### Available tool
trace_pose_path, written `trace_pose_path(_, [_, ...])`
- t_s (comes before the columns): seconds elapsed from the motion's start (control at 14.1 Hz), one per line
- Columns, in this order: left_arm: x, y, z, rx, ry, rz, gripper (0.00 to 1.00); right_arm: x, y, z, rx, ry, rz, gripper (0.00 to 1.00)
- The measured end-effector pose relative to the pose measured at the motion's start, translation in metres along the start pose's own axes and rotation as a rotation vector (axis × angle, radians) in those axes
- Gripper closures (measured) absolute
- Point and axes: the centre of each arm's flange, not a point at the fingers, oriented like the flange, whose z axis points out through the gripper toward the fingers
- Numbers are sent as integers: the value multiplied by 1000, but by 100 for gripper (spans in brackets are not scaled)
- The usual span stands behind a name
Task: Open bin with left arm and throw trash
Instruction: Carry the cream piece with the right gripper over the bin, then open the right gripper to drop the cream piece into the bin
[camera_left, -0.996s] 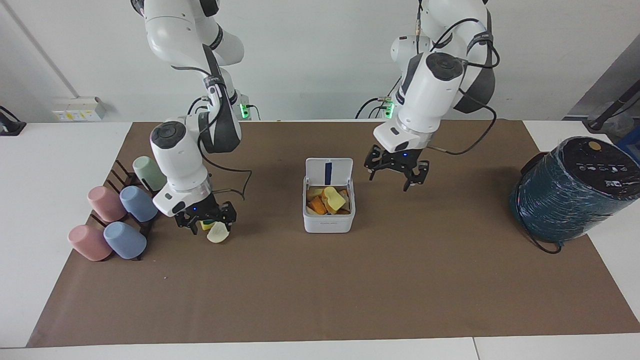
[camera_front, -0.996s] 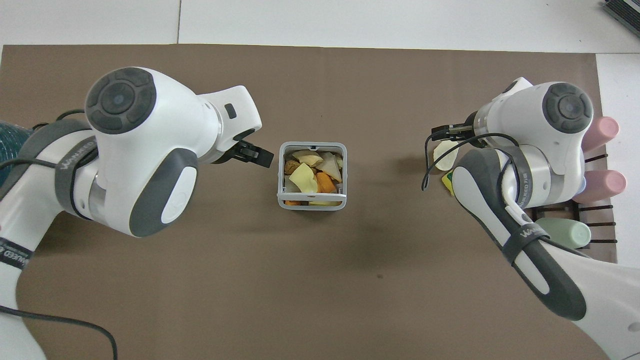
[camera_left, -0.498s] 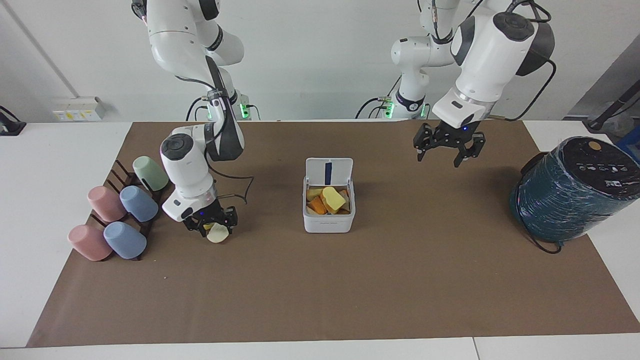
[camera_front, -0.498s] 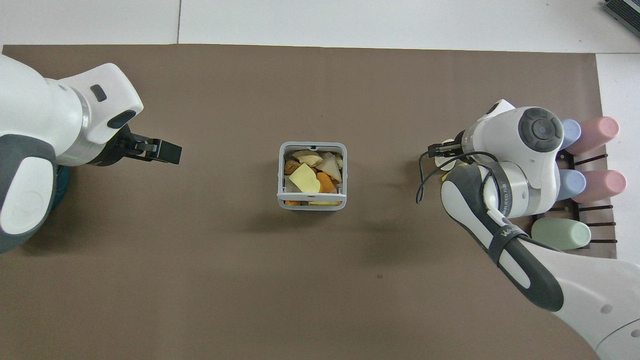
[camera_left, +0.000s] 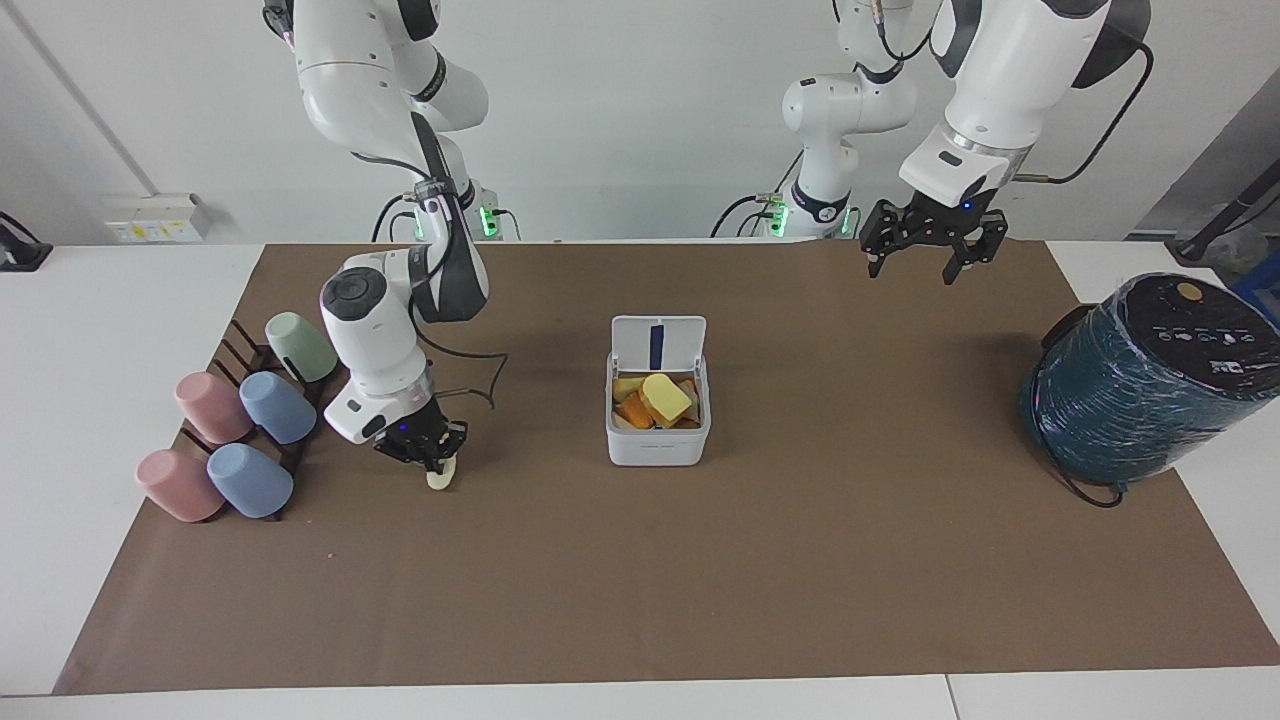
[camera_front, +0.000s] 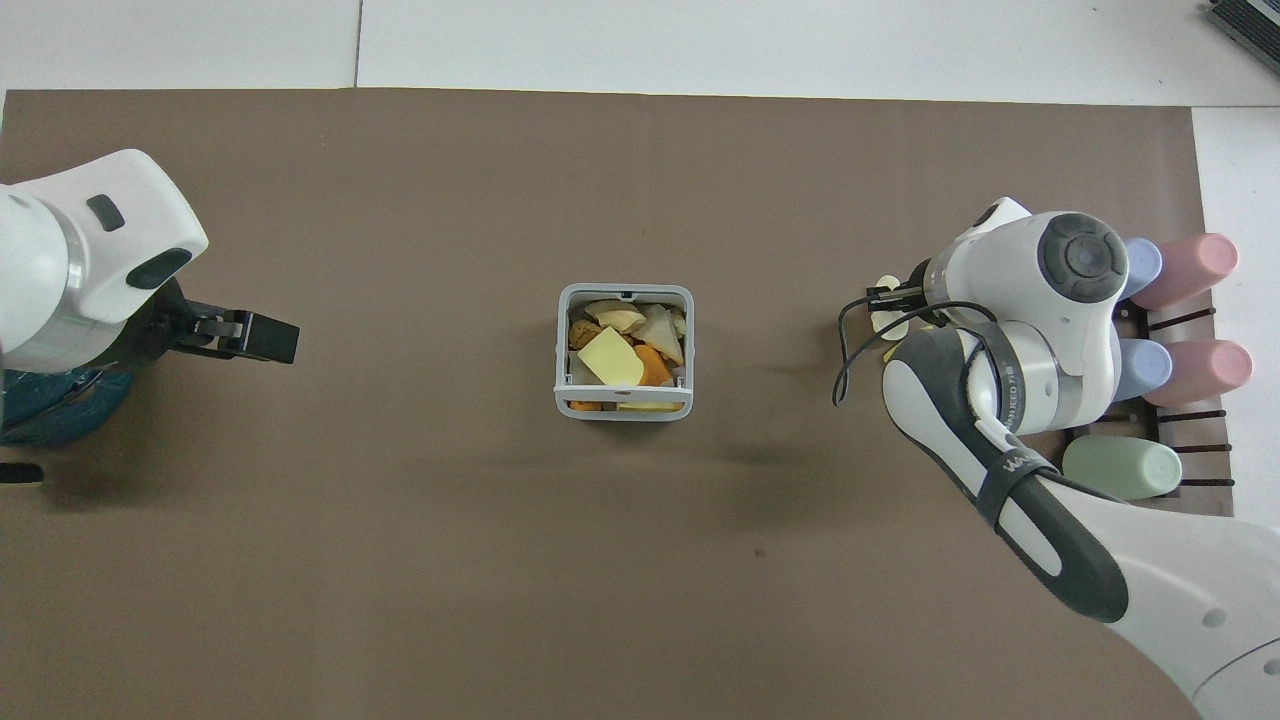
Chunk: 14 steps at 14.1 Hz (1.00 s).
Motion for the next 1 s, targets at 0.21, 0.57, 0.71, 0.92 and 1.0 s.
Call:
trace_pose_path(0.21, [0,0,0,0,0,0,0,17,-3,-41,3,-19,40,94])
trace_pose_path(0.57, [1,-22,0,2,5,-42,0,32,-76,-139,171,48,254,94])
trace_pose_path(0.71, [0,-30,-1,2,5,-57,0,31,-115,-156,281,32,344,94])
trace_pose_path(0.92, [-1,-52,-1,1,7,-95,0,21,-169,-161,424,-28,418,94])
trace_pose_path(1.0, [-1,-59,-1,0,7,-108,0,18,-188,-158,443,-32,429,94])
